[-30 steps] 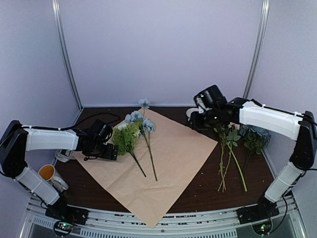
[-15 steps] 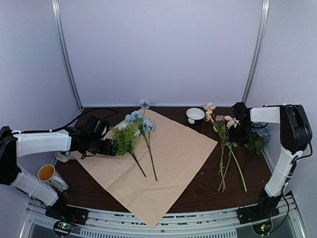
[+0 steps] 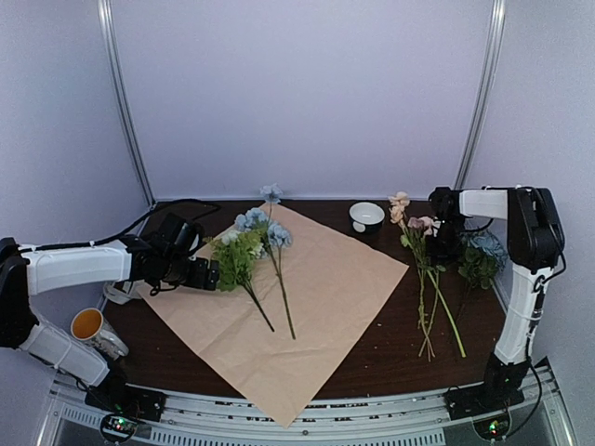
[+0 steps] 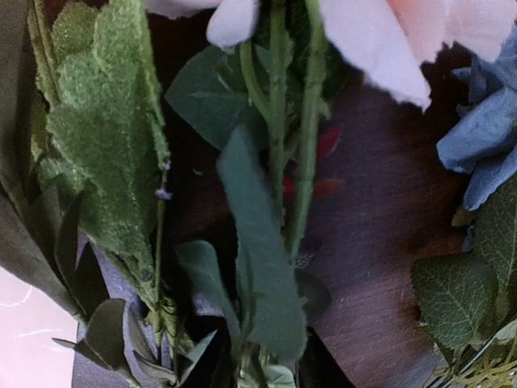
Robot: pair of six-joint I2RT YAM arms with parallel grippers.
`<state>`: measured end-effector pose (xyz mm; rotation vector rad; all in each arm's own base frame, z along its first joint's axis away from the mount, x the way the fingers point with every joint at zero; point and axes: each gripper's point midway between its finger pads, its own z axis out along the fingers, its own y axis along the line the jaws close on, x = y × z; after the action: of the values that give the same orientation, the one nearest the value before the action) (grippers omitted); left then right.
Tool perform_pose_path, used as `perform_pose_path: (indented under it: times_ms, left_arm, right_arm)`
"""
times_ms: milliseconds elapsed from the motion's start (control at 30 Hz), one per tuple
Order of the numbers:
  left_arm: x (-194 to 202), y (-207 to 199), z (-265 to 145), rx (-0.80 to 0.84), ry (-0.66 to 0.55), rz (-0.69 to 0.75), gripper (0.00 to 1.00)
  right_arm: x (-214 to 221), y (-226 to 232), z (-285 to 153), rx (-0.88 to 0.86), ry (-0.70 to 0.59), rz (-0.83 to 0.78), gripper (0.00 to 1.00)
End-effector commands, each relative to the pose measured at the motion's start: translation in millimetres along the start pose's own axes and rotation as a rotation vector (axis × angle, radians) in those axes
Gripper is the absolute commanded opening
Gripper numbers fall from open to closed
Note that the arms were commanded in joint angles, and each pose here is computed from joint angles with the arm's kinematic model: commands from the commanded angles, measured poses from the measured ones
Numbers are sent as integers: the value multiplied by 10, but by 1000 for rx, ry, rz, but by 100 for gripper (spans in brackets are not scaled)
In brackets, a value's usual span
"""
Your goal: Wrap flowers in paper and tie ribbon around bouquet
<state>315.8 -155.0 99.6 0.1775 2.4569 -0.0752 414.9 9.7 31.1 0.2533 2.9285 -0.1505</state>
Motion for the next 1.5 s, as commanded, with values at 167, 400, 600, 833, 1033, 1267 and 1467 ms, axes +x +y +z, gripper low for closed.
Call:
perform_pose_path:
  times_ms: [167,400,600,833,1033,1267,1467]
  left_arm:
    - [-174,28,-47,-25,-29,26,95]
    - [-226,35,-104,-24,-51,28,95]
    - [-271,12,-106,-20,-55,35,95]
    - [-418,-6,-166,-16,-101,30,95]
    - [-466,-12,-183,-20,-96,16,95]
    - [-305,82,-228,-36,-84,-3,95]
    - [-207,149,-265,-50,-81,-10,95]
  right_arm:
    - [36,-194,-185,54,-6,-67,0]
    - [-389,-533,-1316,178,-369,-36,0]
    - [-395,-759,-2520,149,-760,92,0]
    - [163,1025,-3566,-798,-979,-290,0]
    - [596,2618,-3571,-1194,-745,-478,0]
    - [556,3911,-2807,-1254,-438,-428,0]
    - [460,4253,-1910,-931,-375,-548,26]
